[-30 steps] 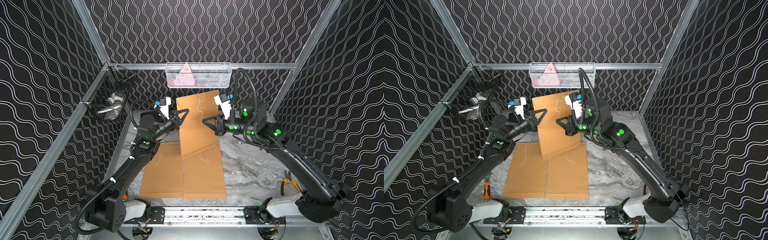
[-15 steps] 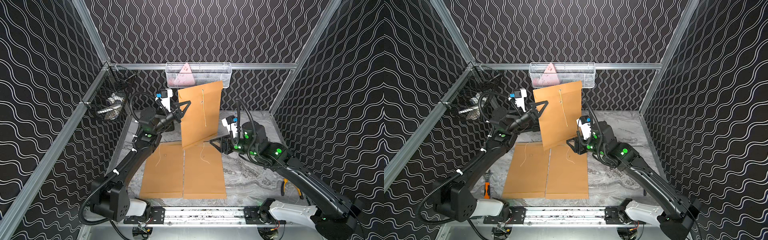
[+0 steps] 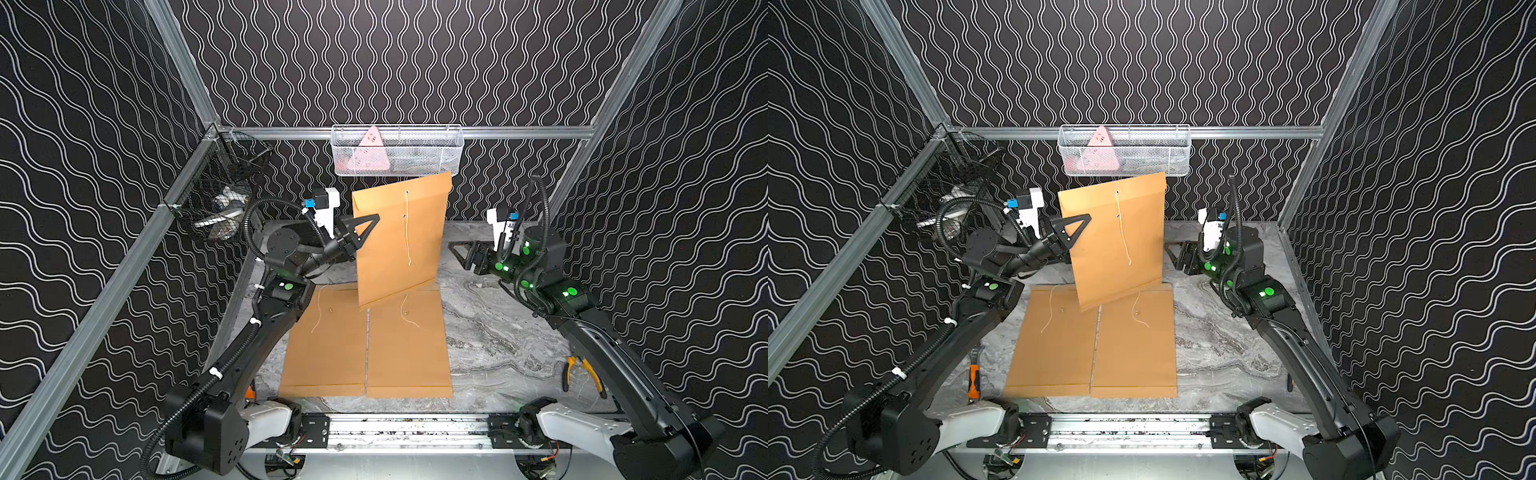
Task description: Open the file bag
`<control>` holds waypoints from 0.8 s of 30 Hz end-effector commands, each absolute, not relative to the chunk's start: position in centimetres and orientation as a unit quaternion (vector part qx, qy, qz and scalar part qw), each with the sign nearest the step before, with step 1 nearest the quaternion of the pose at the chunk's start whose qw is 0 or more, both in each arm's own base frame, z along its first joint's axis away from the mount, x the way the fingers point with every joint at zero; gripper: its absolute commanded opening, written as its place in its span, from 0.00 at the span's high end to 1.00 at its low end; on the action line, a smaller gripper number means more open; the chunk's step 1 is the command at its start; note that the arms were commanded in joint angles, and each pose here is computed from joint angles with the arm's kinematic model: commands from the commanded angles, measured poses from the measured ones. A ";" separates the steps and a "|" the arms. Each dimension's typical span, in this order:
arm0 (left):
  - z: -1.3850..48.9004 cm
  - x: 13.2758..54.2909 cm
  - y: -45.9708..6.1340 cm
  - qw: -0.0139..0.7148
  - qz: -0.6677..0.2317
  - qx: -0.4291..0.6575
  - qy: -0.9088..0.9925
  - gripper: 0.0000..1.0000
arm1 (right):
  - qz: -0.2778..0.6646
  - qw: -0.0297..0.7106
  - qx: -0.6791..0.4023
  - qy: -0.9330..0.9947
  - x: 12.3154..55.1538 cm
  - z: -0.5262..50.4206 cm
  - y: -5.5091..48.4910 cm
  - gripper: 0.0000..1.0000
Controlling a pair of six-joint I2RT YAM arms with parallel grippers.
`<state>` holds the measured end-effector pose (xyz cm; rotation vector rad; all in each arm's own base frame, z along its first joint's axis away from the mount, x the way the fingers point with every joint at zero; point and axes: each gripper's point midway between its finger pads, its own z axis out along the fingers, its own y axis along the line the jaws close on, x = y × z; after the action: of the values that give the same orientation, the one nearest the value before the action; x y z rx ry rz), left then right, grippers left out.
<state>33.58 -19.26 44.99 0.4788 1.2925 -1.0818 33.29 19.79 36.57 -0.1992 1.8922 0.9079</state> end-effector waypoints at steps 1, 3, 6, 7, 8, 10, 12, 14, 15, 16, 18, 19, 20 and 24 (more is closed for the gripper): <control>45.5 32.4 -19.4 0.643 -0.486 0.225 0.547 1.00 | 0.408 0.524 -0.120 0.738 33.8 39.6 20.9 0.29; 45.3 32.2 -19.5 0.640 -0.491 0.226 0.546 1.00 | 0.414 0.522 -0.122 0.736 34.5 39.5 21.1 0.28; 45.2 32.0 -19.5 0.636 -0.501 0.225 0.541 1.00 | 0.430 0.520 -0.122 0.728 35.6 39.4 21.3 0.28; 45.2 32.0 -19.5 0.635 -0.503 0.224 0.541 1.00 | 0.436 0.520 -0.123 0.725 35.9 39.3 21.4 0.28; 45.1 31.9 -19.5 0.635 -0.505 0.223 0.540 1.00 | 0.440 0.521 -0.121 0.721 36.1 39.3 21.5 0.28; 45.0 31.8 -19.5 0.635 -0.508 0.222 0.538 1.00 | 0.456 0.521 -0.124 0.711 36.5 39.4 21.8 0.28; 45.0 31.7 -19.6 0.633 -0.512 0.224 0.536 1.00 | 0.467 0.522 -0.128 0.702 36.7 39.4 22.1 0.28; 44.9 31.6 -19.7 0.629 -0.516 0.226 0.536 1.00 | 0.477 0.524 -0.134 0.693 36.8 39.6 22.3 0.28; 44.8 31.7 -19.7 0.628 -0.517 0.226 0.537 1.00 | 0.481 0.524 -0.137 0.690 36.9 39.6 22.5 0.28; 44.8 31.7 -19.7 0.627 -0.517 0.226 0.537 1.00 | 0.486 0.524 -0.141 0.685 36.9 39.8 22.7 0.28; 44.6 31.7 -19.8 0.625 -0.517 0.227 0.539 1.00 | 0.493 0.525 -0.148 0.678 37.0 40.0 22.9 0.28; 44.5 31.7 -19.7 0.624 -0.517 0.227 0.540 1.00 | 0.497 0.527 -0.151 0.673 37.0 40.2 23.0 0.28; 44.4 31.7 -19.8 0.623 -0.518 0.228 0.540 1.00 | 0.499 0.529 -0.154 0.669 37.0 40.4 23.1 0.28; 43.9 31.9 -19.9 0.618 -0.525 0.225 0.541 1.00 | 0.506 0.532 -0.163 0.659 37.3 40.9 23.5 0.29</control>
<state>32.36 -19.84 43.34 0.4983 1.2851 -1.1925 37.65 23.11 38.76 -0.3401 1.6632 1.1806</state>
